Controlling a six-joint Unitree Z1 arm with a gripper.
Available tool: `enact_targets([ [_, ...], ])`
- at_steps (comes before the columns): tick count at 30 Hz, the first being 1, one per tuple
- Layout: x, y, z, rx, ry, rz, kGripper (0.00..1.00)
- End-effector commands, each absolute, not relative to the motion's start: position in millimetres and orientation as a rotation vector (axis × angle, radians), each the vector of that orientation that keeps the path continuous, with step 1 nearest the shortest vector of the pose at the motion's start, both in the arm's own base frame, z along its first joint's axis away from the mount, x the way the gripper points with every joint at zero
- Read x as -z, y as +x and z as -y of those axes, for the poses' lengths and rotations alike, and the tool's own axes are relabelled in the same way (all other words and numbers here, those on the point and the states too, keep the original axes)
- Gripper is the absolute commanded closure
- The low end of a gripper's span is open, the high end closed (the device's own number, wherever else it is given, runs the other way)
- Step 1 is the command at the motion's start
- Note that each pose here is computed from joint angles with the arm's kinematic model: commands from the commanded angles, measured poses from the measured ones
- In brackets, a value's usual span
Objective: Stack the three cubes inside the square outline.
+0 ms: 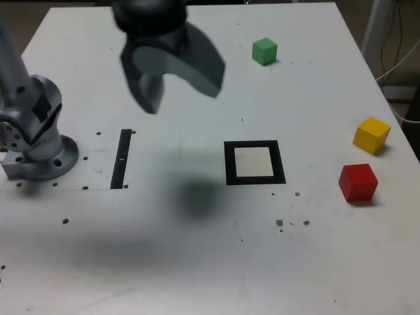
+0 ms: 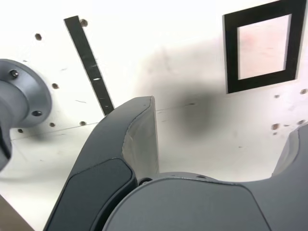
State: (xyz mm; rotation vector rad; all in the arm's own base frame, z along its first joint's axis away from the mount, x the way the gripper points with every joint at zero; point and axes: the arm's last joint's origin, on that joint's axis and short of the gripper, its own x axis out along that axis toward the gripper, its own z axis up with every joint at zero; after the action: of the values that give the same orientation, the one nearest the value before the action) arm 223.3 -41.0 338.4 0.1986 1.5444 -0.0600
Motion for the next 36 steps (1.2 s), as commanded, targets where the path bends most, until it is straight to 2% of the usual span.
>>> enact_targets([
  [1,-342.5,236,44,0.057,0.202,-1.551,0.06],
  [9,-354.4,284,58,0.057,0.232,-1.530,0.05],
  [23,-354.7,354,84,0.085,0.268,-1.518,0.03],
  [31,-334.0,398,99,0.107,0.292,-1.553,0.03],
  [36,-322.4,416,104,0.111,0.285,-1.550,0.03],
])
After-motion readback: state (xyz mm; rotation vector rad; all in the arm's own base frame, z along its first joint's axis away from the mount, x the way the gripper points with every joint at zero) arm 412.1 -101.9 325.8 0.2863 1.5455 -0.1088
